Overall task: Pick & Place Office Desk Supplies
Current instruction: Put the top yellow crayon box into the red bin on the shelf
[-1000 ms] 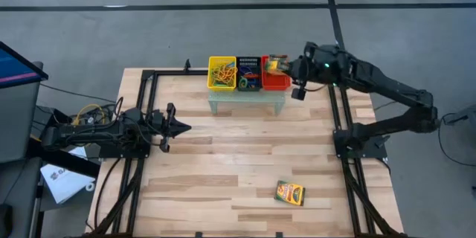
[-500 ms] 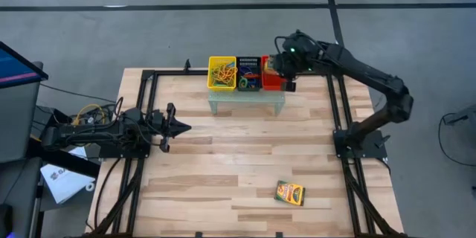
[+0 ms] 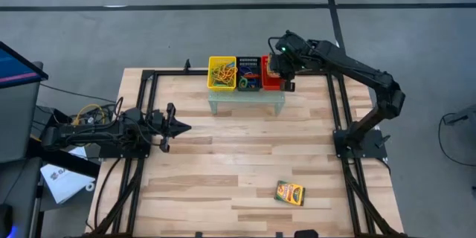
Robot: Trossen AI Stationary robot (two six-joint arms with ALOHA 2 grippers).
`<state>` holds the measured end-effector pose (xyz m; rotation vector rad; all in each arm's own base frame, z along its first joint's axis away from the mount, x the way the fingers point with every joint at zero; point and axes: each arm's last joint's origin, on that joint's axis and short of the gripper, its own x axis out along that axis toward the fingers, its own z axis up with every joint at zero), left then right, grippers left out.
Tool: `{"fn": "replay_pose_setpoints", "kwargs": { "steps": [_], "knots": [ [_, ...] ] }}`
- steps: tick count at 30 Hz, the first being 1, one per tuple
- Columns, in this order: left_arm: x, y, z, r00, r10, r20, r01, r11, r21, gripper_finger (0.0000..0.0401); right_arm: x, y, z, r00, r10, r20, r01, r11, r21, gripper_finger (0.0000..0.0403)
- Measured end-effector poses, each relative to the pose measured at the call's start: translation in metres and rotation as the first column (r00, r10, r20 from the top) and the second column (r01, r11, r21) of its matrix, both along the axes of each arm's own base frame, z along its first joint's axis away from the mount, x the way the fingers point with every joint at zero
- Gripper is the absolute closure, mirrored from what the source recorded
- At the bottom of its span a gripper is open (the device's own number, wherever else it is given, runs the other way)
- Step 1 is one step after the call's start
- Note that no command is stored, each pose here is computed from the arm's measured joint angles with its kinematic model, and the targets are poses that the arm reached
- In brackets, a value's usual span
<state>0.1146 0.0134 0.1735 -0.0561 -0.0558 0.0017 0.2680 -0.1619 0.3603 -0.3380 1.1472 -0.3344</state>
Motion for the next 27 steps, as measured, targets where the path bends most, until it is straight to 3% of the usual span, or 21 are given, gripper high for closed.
{"fn": "replay_pose_setpoints", "kwargs": {
  "steps": [7,27],
  "knots": [
    [0.0,0.0,0.0,1.0,0.0,0.0,0.0,1.0,0.0,0.0401,-0.005,-0.006,-0.002,1.0,-0.008,0.0,0.008,0.999,0.051,0.0306],
    [0.0,0.0,0.0,1.0,0.0,0.001,0.0,1.0,0.0,0.0401,-0.001,-0.011,-0.013,1.0,-0.017,-0.003,0.017,0.998,0.059,0.0288]
  ]
}}
